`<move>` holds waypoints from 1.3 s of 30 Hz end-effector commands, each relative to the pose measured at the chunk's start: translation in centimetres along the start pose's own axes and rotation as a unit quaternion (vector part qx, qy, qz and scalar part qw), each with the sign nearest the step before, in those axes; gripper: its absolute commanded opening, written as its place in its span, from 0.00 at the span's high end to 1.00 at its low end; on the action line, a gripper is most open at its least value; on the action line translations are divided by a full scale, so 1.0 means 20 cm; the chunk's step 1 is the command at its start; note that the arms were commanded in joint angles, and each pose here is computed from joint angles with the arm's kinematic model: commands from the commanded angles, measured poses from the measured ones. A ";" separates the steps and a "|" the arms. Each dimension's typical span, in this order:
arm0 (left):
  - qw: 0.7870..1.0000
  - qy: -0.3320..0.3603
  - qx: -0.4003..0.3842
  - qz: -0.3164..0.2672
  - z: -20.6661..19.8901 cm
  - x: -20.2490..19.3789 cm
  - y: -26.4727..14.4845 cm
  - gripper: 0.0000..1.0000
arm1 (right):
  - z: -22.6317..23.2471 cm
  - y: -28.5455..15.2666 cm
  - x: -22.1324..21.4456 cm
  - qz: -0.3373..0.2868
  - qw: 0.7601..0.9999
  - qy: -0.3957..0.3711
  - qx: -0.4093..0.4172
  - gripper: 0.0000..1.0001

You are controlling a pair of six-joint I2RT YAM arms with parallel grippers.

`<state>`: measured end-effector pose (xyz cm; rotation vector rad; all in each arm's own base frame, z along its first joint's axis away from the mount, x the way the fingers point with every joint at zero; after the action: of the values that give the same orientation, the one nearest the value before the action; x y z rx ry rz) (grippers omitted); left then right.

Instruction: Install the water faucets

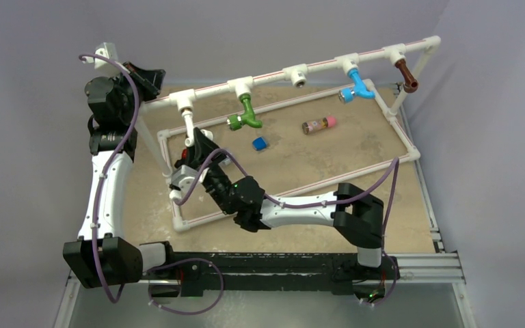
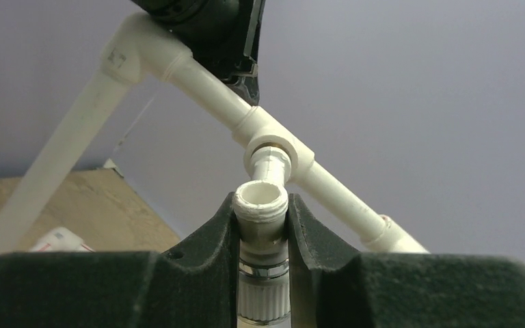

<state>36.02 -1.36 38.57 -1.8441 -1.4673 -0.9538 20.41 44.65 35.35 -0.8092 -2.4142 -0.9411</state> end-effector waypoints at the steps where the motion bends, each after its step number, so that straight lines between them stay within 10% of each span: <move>1: 0.957 -0.111 0.115 0.243 0.29 -0.57 -0.13 1.00 | -0.04 0.01 0.03 0.017 0.984 0.164 -0.067 1.00; 18: 0.957 -0.114 0.113 0.243 0.29 -0.57 -0.13 1.00 | -0.09 0.05 0.07 0.019 0.868 0.463 -0.180 1.00; 39: 0.957 -0.116 0.109 0.244 0.29 -0.57 -0.13 1.00 | -0.24 0.07 0.20 -0.031 0.542 0.801 -0.251 1.00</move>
<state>35.98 -1.38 38.62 -1.8604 -1.4616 -0.9594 19.13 46.74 35.78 -0.1615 -0.9388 -1.3171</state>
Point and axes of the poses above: each gripper's point midway between its finger pads, its own y axis out along the fingers, its own z axis along the line the jaws close on, x = y × z, the point moved 6 cm from there along -y, back along the fingers, and after that the axes turned 2 degrees about -y, right-handed, at the moved point
